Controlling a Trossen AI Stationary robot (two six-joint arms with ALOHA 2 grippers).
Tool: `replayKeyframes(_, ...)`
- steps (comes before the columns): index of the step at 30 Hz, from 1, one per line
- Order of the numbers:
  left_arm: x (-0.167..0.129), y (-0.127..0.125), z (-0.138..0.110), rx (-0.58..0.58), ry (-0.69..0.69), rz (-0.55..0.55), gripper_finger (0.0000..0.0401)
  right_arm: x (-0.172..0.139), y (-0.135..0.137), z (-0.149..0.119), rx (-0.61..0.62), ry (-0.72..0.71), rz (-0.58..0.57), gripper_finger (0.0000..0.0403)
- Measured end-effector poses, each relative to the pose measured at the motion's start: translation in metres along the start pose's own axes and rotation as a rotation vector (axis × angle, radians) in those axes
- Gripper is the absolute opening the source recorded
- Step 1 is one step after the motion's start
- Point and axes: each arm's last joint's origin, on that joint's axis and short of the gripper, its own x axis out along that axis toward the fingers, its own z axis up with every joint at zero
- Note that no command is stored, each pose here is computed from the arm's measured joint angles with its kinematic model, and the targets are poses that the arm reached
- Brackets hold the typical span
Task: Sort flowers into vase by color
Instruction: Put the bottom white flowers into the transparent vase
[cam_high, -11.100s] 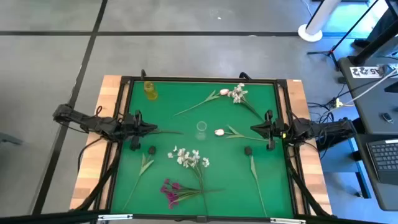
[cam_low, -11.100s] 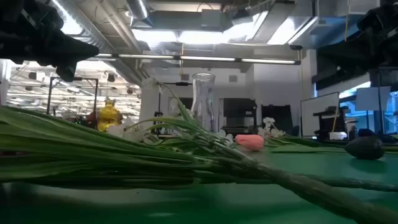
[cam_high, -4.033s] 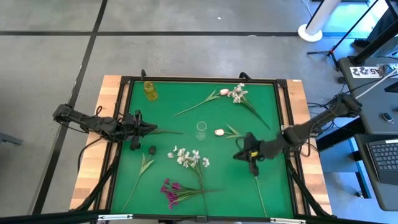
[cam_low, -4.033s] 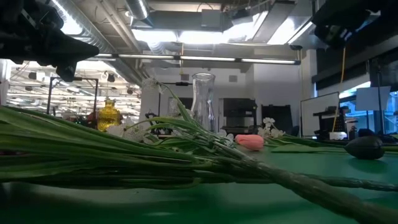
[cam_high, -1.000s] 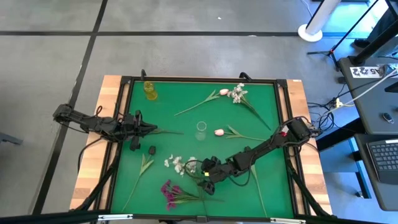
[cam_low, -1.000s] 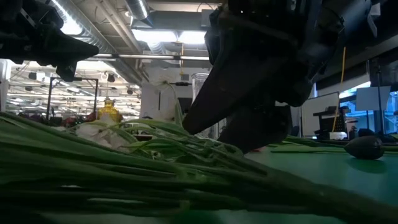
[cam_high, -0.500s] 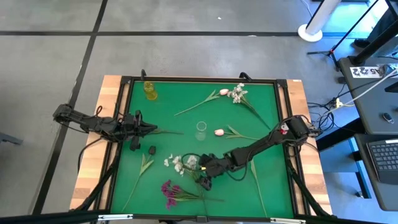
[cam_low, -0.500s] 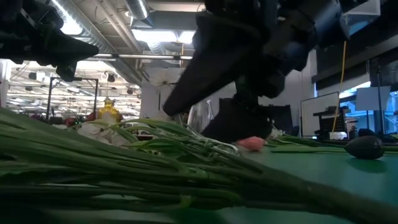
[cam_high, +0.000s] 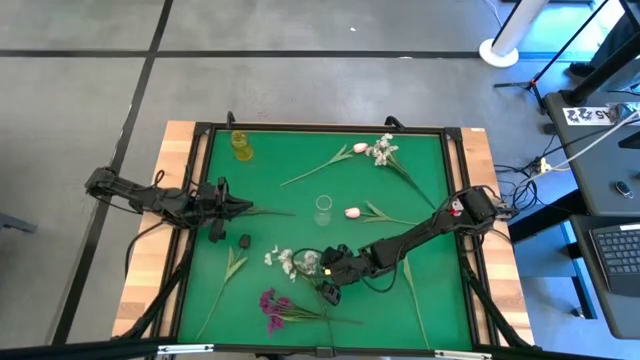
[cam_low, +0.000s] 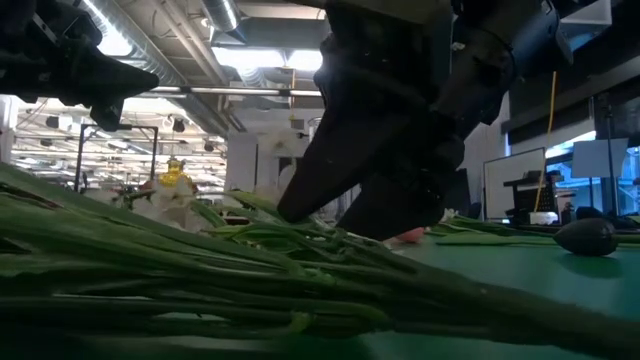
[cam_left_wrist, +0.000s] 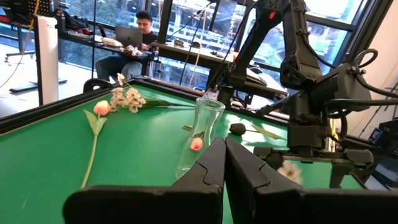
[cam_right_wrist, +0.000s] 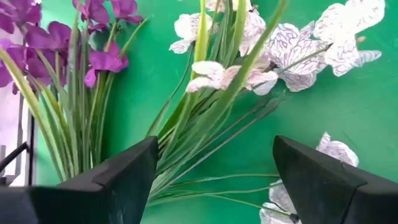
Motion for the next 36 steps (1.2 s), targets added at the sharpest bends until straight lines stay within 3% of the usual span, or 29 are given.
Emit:
replayKeyframes(5,0.000,0.000,0.000,0.000,0.000,0.000,0.0000,0.001,-0.002,0.002,-0.010,0.002,0.000,0.0253)
replayKeyframes(12,0.000,0.000,0.000,0.000,0.000,0.000,0.0000,0.002,-0.007,0.007,-0.003,0.036,0.034,0.0117)
replayKeyframes(18,0.000,0.000,0.000,0.000,0.000,0.000,0.0000,-0.003,-0.010,0.016,-0.027,0.117,0.134,0.0011)
replayKeyframes(24,0.000,0.000,0.000,0.000,0.000,0.000,0.0000,-0.026,-0.005,0.034,-0.048,0.073,0.166,0.0012)
replayKeyframes(36,0.000,0.000,0.000,0.000,0.000,0.000,0.0000,-0.105,0.016,0.069,-0.143,-0.143,0.175,0.0002)
